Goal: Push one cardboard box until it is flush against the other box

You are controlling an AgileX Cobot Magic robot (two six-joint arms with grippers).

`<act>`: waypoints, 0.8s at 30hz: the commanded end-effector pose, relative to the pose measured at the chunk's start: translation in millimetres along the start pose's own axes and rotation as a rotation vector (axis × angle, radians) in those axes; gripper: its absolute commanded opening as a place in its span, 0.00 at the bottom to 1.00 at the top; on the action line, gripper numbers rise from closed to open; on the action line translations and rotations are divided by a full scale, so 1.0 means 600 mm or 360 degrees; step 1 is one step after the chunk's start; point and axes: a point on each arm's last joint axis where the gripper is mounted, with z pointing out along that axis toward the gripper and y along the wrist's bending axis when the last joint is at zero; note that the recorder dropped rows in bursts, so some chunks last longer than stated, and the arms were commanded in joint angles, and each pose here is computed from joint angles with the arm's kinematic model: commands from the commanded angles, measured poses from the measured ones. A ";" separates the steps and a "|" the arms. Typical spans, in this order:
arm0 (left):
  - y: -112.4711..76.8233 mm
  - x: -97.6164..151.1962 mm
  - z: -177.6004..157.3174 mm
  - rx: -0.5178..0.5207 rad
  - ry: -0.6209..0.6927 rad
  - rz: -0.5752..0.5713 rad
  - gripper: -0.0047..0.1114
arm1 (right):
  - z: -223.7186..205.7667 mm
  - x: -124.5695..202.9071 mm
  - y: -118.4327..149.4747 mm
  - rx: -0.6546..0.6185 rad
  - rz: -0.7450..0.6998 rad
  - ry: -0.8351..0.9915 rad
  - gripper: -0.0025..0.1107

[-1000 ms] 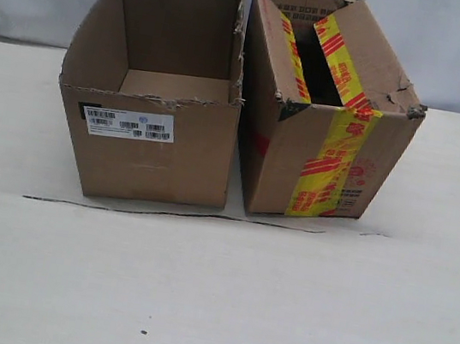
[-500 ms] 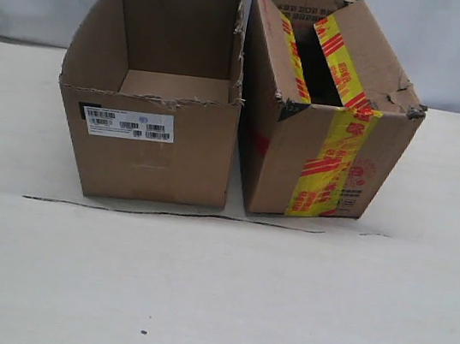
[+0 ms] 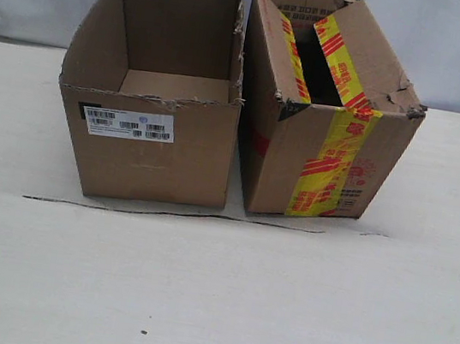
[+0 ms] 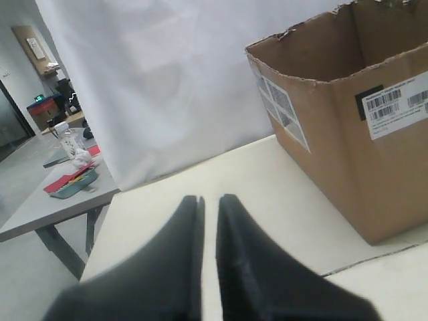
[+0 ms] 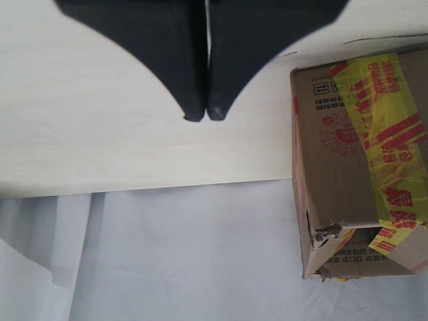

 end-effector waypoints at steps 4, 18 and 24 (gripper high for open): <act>0.000 0.001 0.000 -0.0004 -0.0003 0.0017 0.04 | 0.000 0.002 0.000 -0.0003 -0.0020 -0.0003 0.02; -0.002 -0.001 0.000 0.0014 -0.0017 -0.0129 0.04 | 0.000 0.002 0.000 -0.0003 -0.0020 -0.0003 0.02; -0.002 -0.001 0.000 0.0015 -0.0017 -0.0133 0.04 | 0.000 0.002 0.000 -0.0003 -0.0020 -0.0003 0.02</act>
